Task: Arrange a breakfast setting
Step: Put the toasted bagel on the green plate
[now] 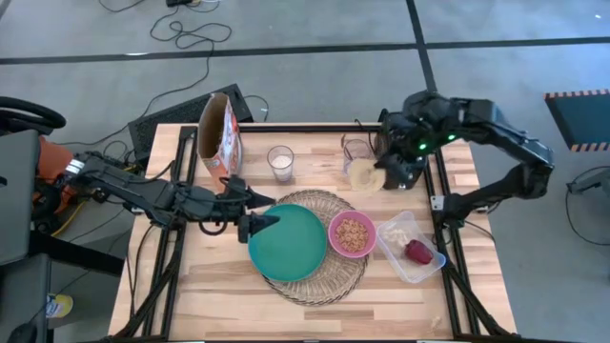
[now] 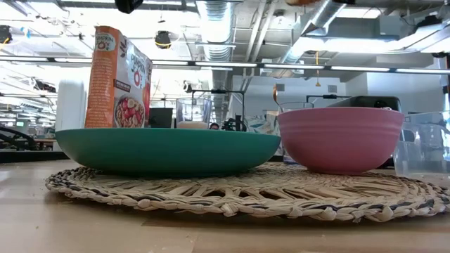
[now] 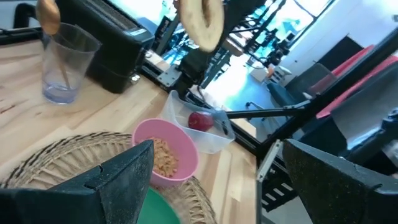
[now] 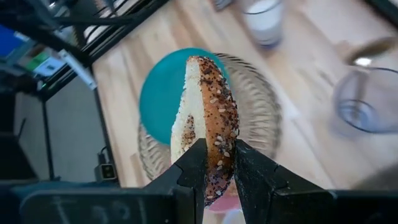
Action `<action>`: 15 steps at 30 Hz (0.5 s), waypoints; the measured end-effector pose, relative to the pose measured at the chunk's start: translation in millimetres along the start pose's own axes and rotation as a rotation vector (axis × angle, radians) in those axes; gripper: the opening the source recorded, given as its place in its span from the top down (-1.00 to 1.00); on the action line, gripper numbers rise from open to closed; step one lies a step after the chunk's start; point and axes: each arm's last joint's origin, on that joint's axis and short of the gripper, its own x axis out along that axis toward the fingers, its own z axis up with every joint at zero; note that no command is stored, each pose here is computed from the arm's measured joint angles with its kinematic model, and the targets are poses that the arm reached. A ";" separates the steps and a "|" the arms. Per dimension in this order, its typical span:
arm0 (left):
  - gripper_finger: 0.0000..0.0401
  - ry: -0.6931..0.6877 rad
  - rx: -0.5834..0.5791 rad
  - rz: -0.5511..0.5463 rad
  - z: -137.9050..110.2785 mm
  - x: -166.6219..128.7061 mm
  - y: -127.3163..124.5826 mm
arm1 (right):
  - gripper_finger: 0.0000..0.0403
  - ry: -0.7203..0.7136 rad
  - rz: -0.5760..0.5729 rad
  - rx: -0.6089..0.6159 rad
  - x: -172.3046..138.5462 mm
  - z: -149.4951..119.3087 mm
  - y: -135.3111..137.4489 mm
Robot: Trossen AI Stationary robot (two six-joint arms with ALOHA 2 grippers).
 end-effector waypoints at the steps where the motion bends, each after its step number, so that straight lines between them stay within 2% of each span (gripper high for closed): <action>1: -0.69 0.000 0.000 -0.008 -0.2 -1.3 -1.2 | 0.51 0.007 0.012 -0.007 6.7 2.2 3.9; 9: -0.69 0.024 0.028 -0.081 2.5 -30.3 -7.8 | 0.51 0.074 0.092 -0.039 67.8 13.8 38.3; 15: -0.69 0.075 0.066 -0.086 1.9 -52.4 -4.3 | 0.51 0.090 0.146 -0.026 121.1 19.8 63.2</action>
